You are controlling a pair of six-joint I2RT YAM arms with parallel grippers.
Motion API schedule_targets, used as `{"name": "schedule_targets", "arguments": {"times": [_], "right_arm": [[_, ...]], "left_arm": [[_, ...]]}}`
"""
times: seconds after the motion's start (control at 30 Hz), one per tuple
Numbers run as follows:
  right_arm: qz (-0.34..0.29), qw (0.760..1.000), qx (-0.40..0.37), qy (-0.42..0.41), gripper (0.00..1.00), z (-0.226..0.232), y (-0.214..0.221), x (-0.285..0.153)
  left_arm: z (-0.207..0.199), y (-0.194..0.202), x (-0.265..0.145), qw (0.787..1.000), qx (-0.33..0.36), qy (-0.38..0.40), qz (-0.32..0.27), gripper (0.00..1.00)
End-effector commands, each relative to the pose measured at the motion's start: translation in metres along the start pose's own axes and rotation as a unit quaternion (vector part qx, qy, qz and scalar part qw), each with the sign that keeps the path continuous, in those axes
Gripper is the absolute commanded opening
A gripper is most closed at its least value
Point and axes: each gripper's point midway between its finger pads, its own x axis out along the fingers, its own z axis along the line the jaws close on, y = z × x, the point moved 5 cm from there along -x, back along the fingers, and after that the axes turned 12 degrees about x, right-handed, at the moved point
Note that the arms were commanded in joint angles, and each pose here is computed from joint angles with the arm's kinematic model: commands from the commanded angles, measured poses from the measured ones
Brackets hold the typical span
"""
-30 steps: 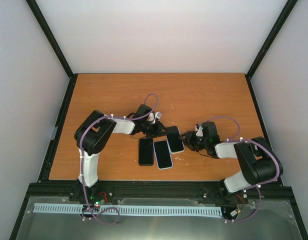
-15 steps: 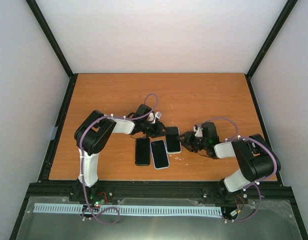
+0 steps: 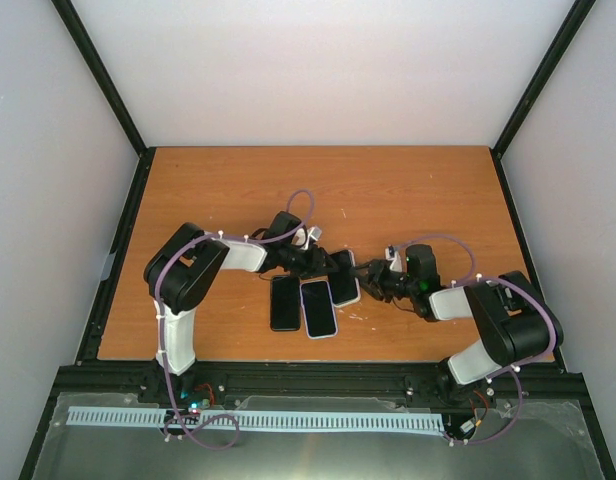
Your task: Put the phone into the phone case
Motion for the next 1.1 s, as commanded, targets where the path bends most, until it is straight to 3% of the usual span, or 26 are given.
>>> {"name": "schedule_targets", "arguments": {"times": [0.0, 0.17, 0.4, 0.5, 0.77, 0.83, 1.07], "right_arm": [[0.049, 0.998, -0.023, -0.033, 0.45, 0.010, 0.013, 0.005], [0.053, 0.998, -0.028, -0.008, 0.42, -0.003, 0.012, 0.009], [0.024, 0.999, -0.034, 0.035, 0.16, -0.020, 0.004, 0.012], [0.024, 0.998, -0.039, 0.036, 0.11, -0.020, 0.004, 0.011], [0.022, 0.997, -0.070, -0.008, 0.08, 0.012, 0.011, -0.002], [0.022, 0.996, -0.081, -0.026, 0.08, 0.025, 0.014, -0.007], [0.026, 0.984, -0.150, -0.094, 0.09, 0.087, 0.034, -0.030]], "left_arm": [[-0.021, -0.008, -0.005, 0.999, 0.040, 0.029, -0.014, 0.45], [-0.023, -0.009, -0.006, 0.999, 0.042, 0.031, -0.016, 0.45], [-0.026, -0.006, -0.008, 0.998, 0.044, 0.037, -0.012, 0.45], [-0.037, -0.009, -0.016, 0.997, 0.054, 0.048, -0.019, 0.47], [-0.068, -0.025, -0.059, 0.993, 0.079, 0.047, -0.071, 0.64], [-0.066, -0.026, -0.074, 0.993, 0.073, 0.038, -0.089, 0.72], [-0.080, -0.022, -0.142, 0.980, 0.081, 0.065, -0.168, 0.84]]}}
